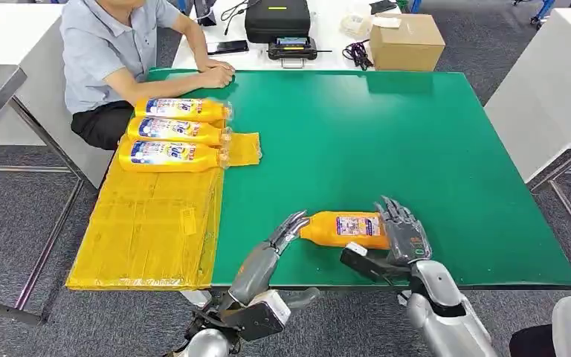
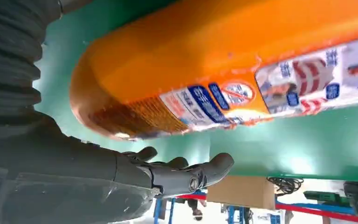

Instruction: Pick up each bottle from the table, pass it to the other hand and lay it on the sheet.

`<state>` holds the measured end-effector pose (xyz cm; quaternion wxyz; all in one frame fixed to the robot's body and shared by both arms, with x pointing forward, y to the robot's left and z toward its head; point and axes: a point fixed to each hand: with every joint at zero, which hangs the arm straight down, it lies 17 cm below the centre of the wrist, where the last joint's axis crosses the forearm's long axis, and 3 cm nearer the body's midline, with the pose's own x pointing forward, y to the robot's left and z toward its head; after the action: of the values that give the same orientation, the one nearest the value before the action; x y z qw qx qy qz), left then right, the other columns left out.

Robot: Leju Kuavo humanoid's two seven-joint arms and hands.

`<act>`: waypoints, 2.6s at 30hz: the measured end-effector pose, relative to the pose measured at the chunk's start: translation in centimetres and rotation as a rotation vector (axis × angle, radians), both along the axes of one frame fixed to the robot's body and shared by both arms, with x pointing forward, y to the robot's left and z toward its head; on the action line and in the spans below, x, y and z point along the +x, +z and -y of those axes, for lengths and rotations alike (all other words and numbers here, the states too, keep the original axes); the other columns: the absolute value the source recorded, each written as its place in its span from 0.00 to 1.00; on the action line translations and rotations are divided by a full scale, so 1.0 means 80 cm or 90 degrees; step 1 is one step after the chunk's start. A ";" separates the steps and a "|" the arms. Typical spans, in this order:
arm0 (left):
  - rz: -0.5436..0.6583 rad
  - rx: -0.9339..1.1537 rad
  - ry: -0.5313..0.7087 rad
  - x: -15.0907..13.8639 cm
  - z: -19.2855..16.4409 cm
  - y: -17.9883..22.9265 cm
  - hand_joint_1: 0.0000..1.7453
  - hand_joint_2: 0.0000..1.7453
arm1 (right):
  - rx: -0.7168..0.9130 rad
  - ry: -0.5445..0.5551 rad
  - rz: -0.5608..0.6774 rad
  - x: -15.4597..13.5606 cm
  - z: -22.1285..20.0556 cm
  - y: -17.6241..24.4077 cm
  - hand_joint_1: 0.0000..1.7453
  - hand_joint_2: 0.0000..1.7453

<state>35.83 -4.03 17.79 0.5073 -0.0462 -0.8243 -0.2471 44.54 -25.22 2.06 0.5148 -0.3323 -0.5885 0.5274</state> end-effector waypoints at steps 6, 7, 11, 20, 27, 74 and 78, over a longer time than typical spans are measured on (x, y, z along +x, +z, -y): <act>-0.001 0.010 0.007 0.001 -0.001 -0.004 0.00 1.00 | -0.068 -0.009 0.006 0.015 0.004 0.007 0.00 1.00; -0.001 0.011 0.007 0.001 -0.001 -0.004 0.00 1.00 | -0.072 -0.007 0.007 0.016 0.003 0.008 0.00 1.00; -0.001 0.013 0.007 0.001 -0.001 -0.005 0.00 1.00 | -0.077 0.002 0.012 0.019 -0.003 0.012 0.00 1.00; -0.003 0.017 0.007 0.001 0.000 -0.008 0.00 1.00 | -0.065 0.004 -0.011 0.022 -0.005 0.008 0.17 1.00; -0.006 0.019 0.006 0.001 0.000 -0.012 0.00 1.00 | -0.047 0.010 -0.062 0.017 0.004 -0.015 0.40 1.00; -0.196 -0.414 0.277 0.049 -0.130 -0.046 0.00 1.00 | 0.694 0.101 -0.025 -0.038 -0.082 0.134 1.00 1.00; -0.202 -0.435 0.297 0.050 -0.139 -0.049 0.00 1.00 | 0.759 0.118 -0.027 -0.039 -0.091 0.148 1.00 1.00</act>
<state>39.83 7.11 13.83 0.6253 -0.0613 -0.7591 0.1705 41.41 -17.96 13.88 0.5760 0.0768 -0.7988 0.1556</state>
